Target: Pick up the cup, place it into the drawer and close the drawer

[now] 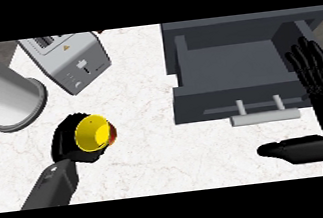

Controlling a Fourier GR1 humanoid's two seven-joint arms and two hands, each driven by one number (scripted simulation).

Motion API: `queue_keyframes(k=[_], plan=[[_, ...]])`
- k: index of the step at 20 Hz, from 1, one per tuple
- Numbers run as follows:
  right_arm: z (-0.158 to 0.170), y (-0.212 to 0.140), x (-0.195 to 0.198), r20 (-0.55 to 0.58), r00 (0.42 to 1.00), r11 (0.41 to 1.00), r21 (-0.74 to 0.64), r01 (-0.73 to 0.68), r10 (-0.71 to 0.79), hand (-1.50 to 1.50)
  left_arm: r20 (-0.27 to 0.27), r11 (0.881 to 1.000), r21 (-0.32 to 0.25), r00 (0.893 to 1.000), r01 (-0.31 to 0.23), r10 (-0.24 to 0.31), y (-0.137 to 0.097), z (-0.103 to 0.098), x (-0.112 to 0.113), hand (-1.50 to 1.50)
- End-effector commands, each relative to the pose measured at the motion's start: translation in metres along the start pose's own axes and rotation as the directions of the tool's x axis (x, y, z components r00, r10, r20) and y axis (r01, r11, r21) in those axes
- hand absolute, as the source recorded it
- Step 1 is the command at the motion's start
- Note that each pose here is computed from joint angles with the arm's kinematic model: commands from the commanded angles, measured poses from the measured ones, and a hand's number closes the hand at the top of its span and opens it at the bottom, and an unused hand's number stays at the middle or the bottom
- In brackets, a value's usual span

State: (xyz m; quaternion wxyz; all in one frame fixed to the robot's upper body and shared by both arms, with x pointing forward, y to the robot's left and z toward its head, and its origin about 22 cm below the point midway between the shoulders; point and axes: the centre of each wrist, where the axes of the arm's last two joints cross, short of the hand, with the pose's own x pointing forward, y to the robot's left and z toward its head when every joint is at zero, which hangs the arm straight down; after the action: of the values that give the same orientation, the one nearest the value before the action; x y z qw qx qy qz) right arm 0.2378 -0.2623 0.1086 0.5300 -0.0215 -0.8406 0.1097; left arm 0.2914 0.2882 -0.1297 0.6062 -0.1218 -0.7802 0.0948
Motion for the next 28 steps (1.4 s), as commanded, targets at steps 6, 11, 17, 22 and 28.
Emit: queue_keyframes(k=[6, 11, 17, 22, 28], plan=[[0.012, -0.017, -0.005, -0.007, 1.0, 1.0, -0.017, 0.006, -0.006, -1.5, 0.288, 0.996, 0.053, 0.956, -0.073, 0.055, 0.02, -0.018, 0.025, 1.5], [-0.005, -0.011, 0.009, -0.005, 1.0, 1.0, -0.019, -0.005, 0.005, -1.5, 0.284, 0.996, -0.084, 0.958, -0.025, 0.048, -0.007, -0.044, 0.031, 1.5], [0.0, -0.022, -0.009, -0.01, 1.0, 0.999, -0.034, -0.017, 0.016, -1.5, 0.329, 0.985, -0.156, 0.944, 0.068, -0.013, -0.062, -0.109, 0.067, 1.5], [0.013, -0.021, -0.004, -0.029, 1.0, 0.999, -0.049, -0.013, 0.011, -1.5, 0.319, 0.972, -0.22, 0.948, 0.08, -0.006, -0.143, -0.145, 0.108, 1.5], [0.011, -0.019, -0.004, -0.005, 1.0, 0.999, -0.037, -0.014, 0.013, -1.5, 0.328, 0.951, -0.279, 0.944, 0.137, -0.04, -0.201, -0.159, 0.151, 1.5]])
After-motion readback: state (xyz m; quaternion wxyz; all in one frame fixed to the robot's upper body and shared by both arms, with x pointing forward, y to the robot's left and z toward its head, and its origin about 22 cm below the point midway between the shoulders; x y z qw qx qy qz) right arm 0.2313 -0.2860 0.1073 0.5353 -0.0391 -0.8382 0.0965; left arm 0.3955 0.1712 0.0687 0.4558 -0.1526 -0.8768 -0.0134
